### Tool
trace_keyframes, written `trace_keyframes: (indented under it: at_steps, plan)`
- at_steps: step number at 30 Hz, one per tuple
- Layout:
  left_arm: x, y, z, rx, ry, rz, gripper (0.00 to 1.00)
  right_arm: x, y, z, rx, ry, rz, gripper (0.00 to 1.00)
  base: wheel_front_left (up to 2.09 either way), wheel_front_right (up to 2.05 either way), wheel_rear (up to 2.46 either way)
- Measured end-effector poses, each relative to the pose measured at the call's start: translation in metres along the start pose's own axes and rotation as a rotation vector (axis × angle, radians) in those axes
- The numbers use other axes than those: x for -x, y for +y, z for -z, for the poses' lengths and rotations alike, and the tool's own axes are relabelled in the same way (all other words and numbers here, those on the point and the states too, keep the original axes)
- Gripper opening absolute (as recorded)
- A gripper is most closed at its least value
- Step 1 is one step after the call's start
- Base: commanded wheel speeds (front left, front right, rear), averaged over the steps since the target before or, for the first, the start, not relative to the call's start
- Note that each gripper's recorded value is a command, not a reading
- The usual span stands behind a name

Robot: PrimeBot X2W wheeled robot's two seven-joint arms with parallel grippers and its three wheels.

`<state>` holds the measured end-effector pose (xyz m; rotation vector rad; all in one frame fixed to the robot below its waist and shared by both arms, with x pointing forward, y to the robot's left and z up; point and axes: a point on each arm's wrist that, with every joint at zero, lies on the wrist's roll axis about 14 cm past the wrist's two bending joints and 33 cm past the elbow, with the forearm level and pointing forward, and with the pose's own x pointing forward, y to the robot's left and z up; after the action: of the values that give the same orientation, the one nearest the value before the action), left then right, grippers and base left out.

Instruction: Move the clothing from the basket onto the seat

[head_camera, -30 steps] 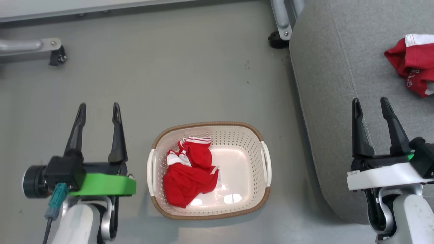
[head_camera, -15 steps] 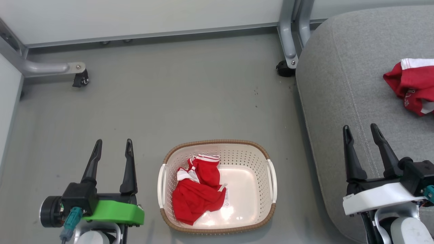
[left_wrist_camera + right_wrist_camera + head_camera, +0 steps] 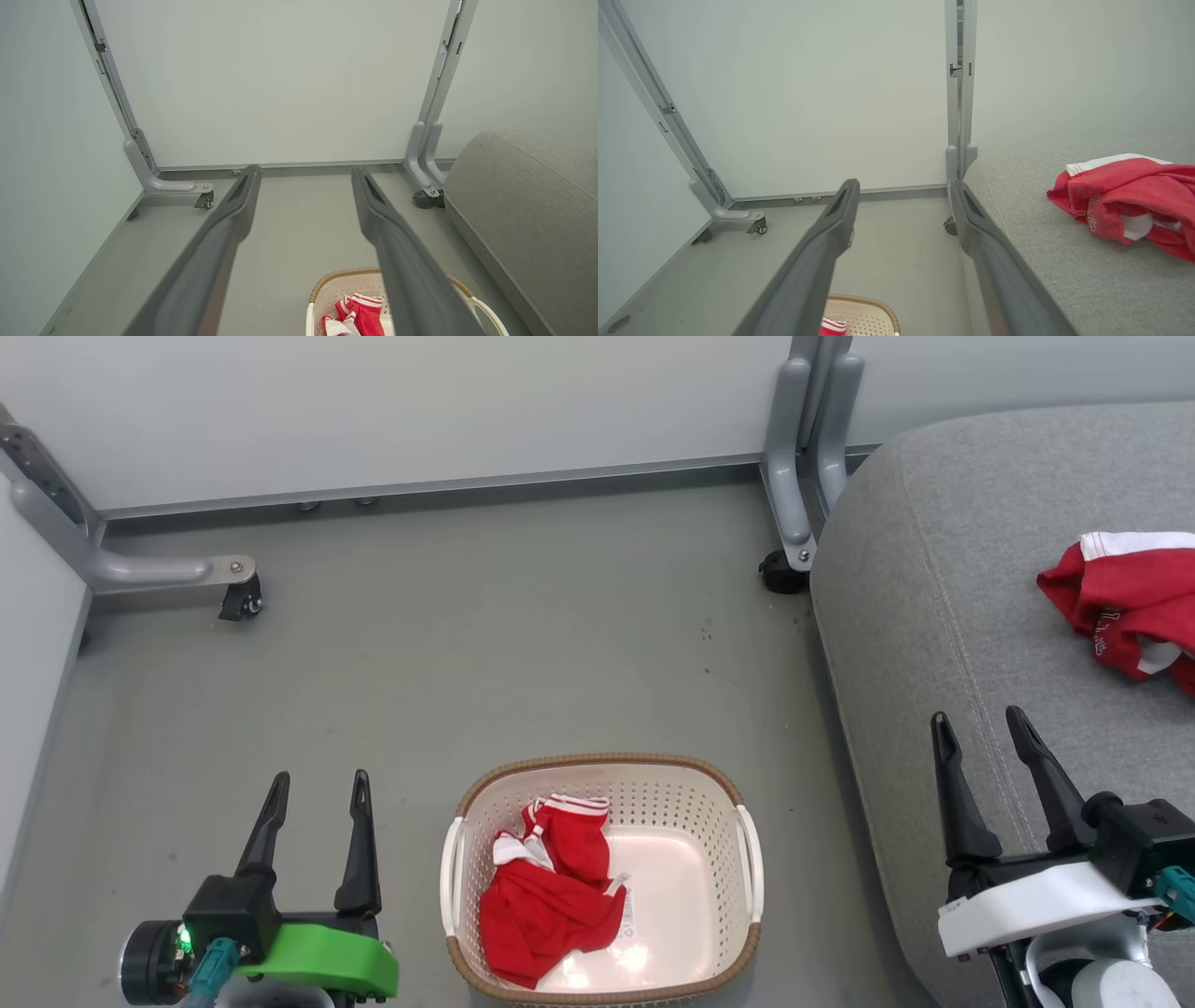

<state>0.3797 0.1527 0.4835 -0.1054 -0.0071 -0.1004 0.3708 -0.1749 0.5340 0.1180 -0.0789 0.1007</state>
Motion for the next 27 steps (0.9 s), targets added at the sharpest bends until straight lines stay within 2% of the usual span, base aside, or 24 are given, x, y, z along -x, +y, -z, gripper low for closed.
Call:
trace_keyframes:
  at_steps: [27]
  plan:
    - [0.0009, -0.0039, 0.0075, -0.026, 0.023, 0.013, 1.00, 0.0012, 0.0061, -0.0014, -0.003, 0.001, -0.016, 1.00, 0.00, 0.00, 0.00]
